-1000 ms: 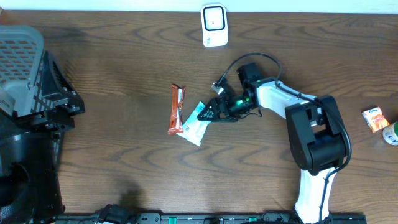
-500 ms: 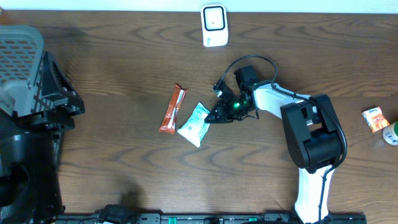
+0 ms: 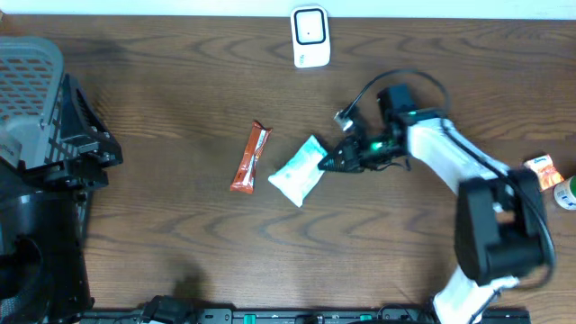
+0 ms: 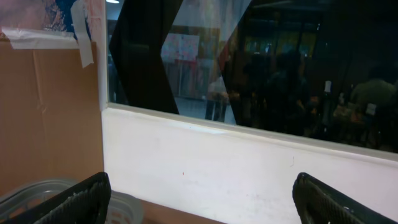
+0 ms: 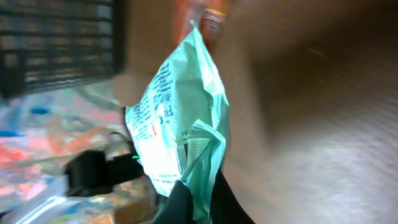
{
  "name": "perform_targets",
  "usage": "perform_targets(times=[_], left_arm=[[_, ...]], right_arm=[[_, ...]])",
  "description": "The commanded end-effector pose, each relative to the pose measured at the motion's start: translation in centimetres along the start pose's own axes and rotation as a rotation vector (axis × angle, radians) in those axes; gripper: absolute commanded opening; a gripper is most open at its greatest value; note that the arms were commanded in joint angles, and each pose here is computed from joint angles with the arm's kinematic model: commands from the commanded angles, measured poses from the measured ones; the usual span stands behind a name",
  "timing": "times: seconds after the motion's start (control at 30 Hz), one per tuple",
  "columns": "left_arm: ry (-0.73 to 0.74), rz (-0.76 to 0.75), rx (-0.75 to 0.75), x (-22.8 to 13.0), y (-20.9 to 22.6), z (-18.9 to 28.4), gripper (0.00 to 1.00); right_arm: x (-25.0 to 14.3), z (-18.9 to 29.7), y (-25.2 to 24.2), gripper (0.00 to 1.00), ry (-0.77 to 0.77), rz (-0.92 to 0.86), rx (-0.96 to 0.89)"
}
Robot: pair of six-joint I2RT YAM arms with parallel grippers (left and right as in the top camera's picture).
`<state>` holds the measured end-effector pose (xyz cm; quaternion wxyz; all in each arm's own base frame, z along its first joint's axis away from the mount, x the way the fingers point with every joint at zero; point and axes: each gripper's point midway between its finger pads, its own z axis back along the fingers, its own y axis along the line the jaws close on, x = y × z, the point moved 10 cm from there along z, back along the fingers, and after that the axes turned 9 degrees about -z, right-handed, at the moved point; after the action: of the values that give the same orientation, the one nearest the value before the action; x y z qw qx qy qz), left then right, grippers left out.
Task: Scan the item barcode
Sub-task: 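Lift the wipes pack and hold it over the scanner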
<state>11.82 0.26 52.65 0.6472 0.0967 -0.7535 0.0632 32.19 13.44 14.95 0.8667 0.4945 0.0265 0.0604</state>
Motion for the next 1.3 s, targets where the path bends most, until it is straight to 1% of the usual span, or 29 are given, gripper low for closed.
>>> perform_targets(times=[0.0, 0.17, 0.23, 0.4, 0.63, 0.73, 0.8, 0.93, 1.07, 1.2, 1.27], left_arm=[[0.000, 0.008, 0.005, 0.0, 0.1, 0.0, 0.94], [-0.001, 0.008, 0.005, 0.0, 0.1, 0.0, 0.93], [-0.001, 0.008, 0.005, 0.0, 0.1, 0.0, 0.93], [-0.001, 0.008, 0.005, 0.0, 0.1, 0.0, 0.93], [-0.001, 0.008, 0.005, 0.0, 0.1, 0.0, 0.93], [-0.001, 0.008, 0.005, 0.0, 0.1, 0.0, 0.93], [-0.001, 0.008, 0.005, 0.0, 0.1, 0.0, 0.93], [0.000, 0.008, 0.005, 0.0, 0.1, 0.0, 0.93], [0.000, 0.008, 0.005, 0.0, 0.1, 0.0, 0.93], [0.000, 0.008, 0.005, -0.1, 0.1, 0.0, 0.93], [0.000, 0.008, 0.005, -0.1, 0.1, 0.0, 0.93]], right_arm=[[-0.6, 1.8, 2.8, 0.01, -0.018, 0.076, 0.124], [-1.7, 3.0, 5.0, 0.01, -0.002, 0.080, 0.252], [-1.9, 3.3, 5.5, 0.01, 0.000, 0.077, 0.273], [-2.5, 4.0, 6.1, 0.01, -0.003, 0.046, 0.274], [-2.7, 4.5, 5.6, 0.01, -0.009, -0.006, 0.239], [-2.7, 4.3, 5.0, 0.02, -0.016, -0.025, 0.151], [-2.6, 4.3, 4.6, 0.02, -0.036, -0.037, 0.061], [-1.4, 5.1, 5.0, 0.02, -0.126, -0.004, -0.120], [1.4, 7.2, 6.3, 0.02, -0.316, 0.021, -0.338], [3.9, 9.3, 8.3, 0.02, -0.518, 0.084, -0.480], [5.2, 10.2, 9.5, 0.01, -0.634, 0.145, -0.549]])
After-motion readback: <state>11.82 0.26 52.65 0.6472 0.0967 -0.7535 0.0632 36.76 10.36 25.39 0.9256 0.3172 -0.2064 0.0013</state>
